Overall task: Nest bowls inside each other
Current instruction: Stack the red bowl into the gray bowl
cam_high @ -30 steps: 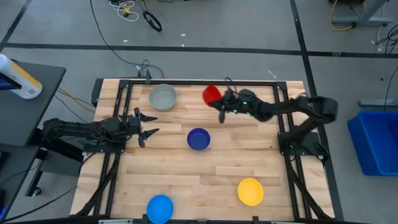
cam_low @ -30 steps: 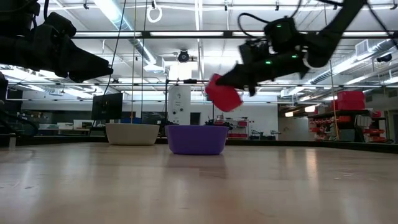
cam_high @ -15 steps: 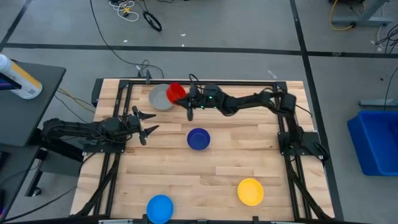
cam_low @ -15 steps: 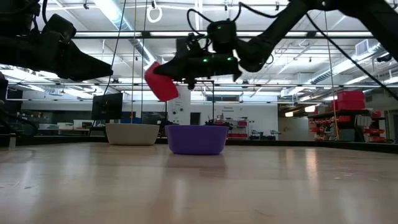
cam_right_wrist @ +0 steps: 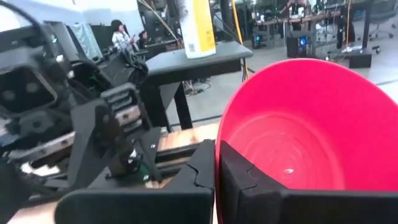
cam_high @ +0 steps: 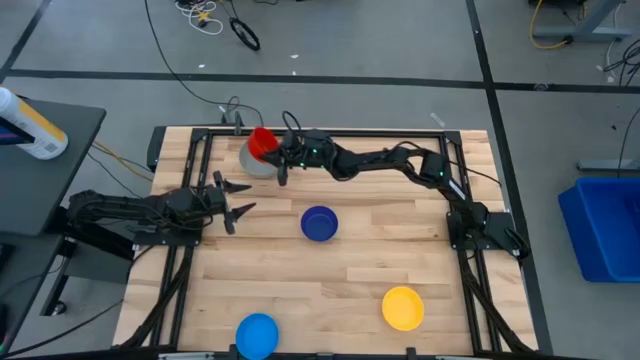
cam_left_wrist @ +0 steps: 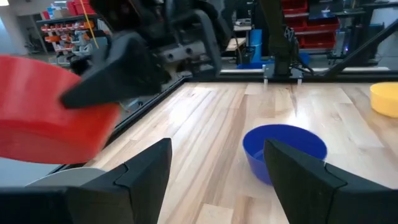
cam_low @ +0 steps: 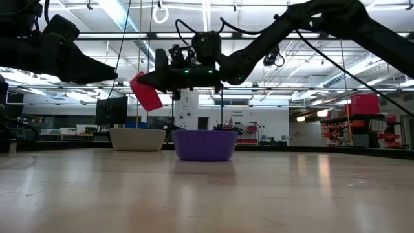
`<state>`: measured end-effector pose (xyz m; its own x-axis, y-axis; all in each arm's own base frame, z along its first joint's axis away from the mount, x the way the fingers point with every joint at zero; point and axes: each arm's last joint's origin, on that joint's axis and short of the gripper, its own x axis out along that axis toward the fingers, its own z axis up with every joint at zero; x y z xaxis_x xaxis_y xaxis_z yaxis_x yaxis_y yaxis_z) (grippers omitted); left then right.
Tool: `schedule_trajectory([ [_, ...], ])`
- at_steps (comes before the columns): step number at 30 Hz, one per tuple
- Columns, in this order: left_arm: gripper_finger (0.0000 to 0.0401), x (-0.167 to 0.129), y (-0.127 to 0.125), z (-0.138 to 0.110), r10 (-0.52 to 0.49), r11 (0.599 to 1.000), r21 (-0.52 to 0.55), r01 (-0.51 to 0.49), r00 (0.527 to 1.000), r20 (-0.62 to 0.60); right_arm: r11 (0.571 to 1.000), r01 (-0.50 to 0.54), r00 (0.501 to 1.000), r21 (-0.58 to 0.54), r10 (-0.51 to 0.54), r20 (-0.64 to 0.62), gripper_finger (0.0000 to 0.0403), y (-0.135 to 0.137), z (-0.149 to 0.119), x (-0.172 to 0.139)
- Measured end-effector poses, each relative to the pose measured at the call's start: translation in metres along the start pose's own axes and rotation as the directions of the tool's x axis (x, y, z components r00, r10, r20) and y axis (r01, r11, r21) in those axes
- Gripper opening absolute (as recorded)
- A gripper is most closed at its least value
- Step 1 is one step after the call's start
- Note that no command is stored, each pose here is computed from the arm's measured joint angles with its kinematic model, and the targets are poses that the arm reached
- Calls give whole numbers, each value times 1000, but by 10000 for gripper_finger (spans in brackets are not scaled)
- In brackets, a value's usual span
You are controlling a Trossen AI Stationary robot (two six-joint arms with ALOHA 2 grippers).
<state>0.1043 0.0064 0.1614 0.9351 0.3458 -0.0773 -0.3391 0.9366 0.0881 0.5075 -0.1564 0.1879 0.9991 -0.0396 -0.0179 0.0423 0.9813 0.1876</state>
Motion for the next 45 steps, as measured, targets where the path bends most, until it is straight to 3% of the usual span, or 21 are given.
schedule_trajectory([
  [11,261,-2,0,6,-39,999,-7,39,998,-50,998,45,997,44,-42,-57,1,-24,-14,2],
  [21,261,-2,0,7,-36,999,-16,36,998,-43,998,67,993,5,-66,-99,1,-23,-7,6],
  [45,261,-2,1,9,-27,999,-18,26,999,-31,997,68,963,35,-57,-263,0,-38,-20,-1],
])
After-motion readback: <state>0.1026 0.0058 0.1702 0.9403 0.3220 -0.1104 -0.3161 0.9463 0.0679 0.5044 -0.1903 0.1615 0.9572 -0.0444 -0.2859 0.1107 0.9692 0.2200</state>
